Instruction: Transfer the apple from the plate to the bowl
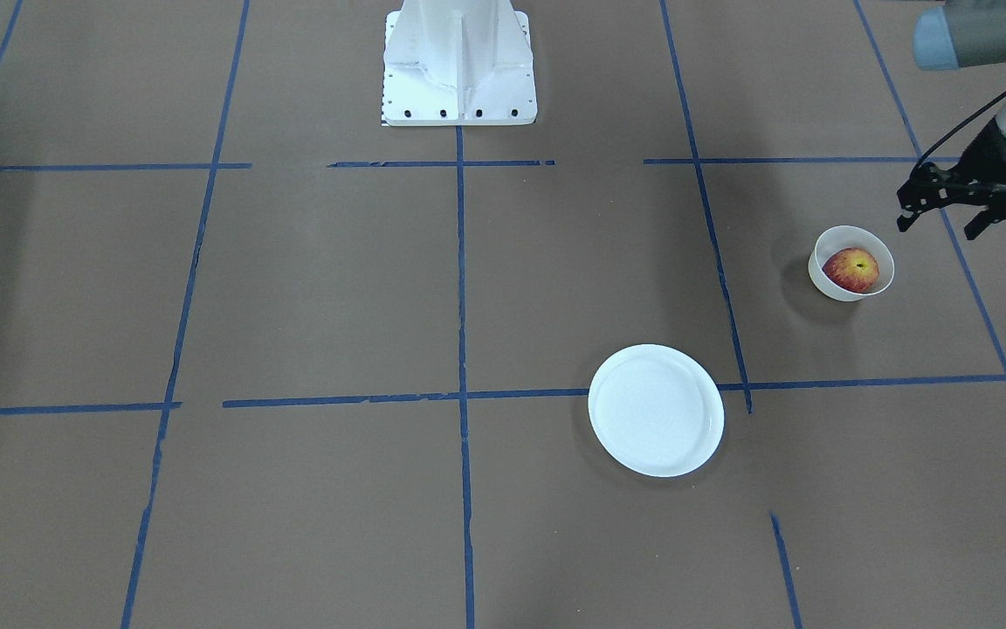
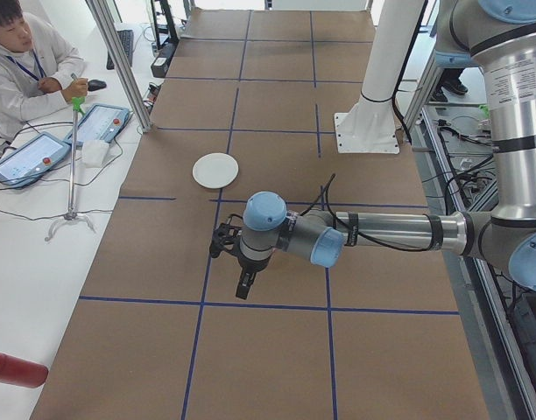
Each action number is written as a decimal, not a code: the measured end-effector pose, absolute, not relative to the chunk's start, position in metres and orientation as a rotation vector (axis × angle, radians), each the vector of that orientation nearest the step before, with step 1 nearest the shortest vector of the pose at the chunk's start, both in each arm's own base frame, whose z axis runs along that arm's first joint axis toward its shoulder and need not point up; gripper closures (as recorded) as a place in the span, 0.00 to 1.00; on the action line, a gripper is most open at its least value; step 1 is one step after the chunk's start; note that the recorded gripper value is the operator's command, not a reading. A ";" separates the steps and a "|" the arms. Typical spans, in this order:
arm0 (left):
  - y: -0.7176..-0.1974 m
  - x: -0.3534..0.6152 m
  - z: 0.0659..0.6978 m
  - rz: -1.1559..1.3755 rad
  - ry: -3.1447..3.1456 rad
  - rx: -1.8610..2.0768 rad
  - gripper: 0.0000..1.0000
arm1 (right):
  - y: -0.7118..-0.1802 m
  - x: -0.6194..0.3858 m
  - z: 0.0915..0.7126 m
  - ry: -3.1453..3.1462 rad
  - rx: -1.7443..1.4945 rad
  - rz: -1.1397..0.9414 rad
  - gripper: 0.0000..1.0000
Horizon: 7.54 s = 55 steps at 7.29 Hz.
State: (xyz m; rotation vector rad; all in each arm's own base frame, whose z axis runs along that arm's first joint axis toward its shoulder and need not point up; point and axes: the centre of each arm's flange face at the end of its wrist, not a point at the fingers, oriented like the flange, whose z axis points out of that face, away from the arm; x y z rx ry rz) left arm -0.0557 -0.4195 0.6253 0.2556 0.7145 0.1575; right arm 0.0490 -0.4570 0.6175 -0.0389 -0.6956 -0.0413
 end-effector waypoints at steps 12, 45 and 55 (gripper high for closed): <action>-0.424 -0.092 0.637 0.119 0.725 0.114 0.00 | -0.457 0.049 0.618 -0.696 -0.040 -0.041 0.00; -0.405 -0.091 0.637 0.069 0.799 0.033 0.00 | -0.457 0.049 0.618 -0.696 -0.039 -0.041 0.00; -0.405 -0.091 0.637 0.068 0.798 0.031 0.00 | -0.457 0.049 0.618 -0.696 -0.039 -0.041 0.00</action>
